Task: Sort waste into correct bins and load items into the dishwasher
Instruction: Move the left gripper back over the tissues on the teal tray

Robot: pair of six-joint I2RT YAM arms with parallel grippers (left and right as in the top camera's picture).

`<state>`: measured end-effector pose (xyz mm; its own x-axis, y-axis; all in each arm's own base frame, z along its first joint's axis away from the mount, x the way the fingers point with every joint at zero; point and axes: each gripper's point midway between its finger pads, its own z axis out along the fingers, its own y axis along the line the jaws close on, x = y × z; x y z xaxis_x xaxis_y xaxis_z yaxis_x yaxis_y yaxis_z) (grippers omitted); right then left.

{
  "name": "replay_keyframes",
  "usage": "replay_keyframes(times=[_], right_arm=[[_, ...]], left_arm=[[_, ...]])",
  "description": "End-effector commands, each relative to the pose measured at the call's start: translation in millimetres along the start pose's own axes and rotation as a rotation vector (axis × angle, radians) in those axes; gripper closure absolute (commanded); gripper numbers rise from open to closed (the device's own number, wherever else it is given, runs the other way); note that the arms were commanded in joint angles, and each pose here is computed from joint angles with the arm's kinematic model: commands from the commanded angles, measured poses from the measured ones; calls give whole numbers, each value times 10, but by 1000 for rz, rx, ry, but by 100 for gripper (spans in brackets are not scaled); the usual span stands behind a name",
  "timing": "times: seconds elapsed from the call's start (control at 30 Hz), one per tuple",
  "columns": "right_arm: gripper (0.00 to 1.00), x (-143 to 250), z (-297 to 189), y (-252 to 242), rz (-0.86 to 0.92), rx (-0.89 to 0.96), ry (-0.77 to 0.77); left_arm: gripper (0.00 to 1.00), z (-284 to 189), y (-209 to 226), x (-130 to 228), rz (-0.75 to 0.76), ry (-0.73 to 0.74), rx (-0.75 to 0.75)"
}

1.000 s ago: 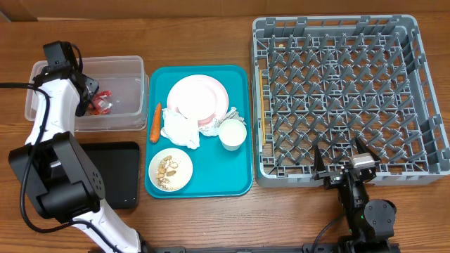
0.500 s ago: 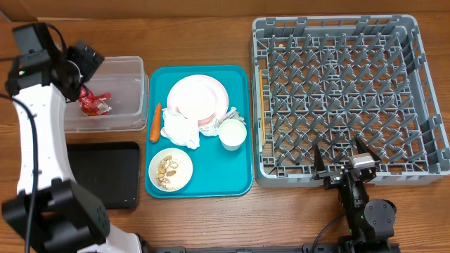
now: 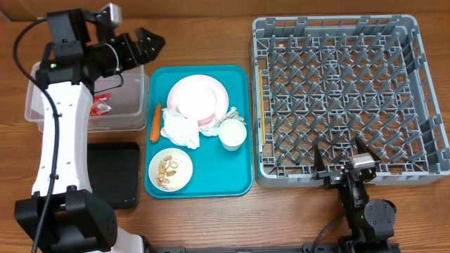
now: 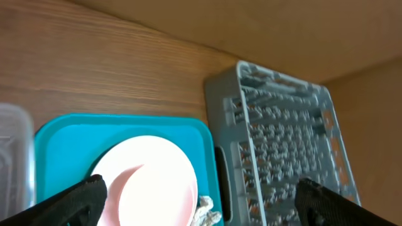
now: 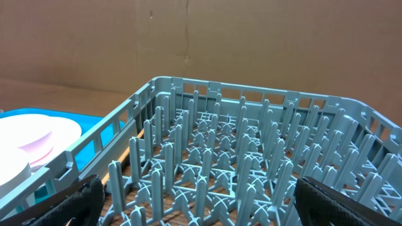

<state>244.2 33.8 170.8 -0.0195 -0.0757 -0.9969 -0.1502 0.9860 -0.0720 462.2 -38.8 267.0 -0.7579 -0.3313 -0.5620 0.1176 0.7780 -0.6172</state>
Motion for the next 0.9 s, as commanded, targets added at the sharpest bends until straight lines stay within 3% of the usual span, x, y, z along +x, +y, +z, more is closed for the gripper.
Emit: replay_keyframes(times=[0.0,0.1,0.17,0.5,0.87], right_arm=[[0,13,0,-24,-3,12,-6],[0,13,0,-24,-3,12,-6],[0,13,0,-24,-3,12,-6],[0,13,0,-24,-3,12,-6],[0,13,0,-24,-3,12,-6]], left_arm=[[10,2,-143,44,121,22,55],[18,17,-154,117,137,48,55],[0,31,-178,177,150,70,61],[0,48,-253,5,206,2,78],[2,40,-176,247,-53,100,45]])
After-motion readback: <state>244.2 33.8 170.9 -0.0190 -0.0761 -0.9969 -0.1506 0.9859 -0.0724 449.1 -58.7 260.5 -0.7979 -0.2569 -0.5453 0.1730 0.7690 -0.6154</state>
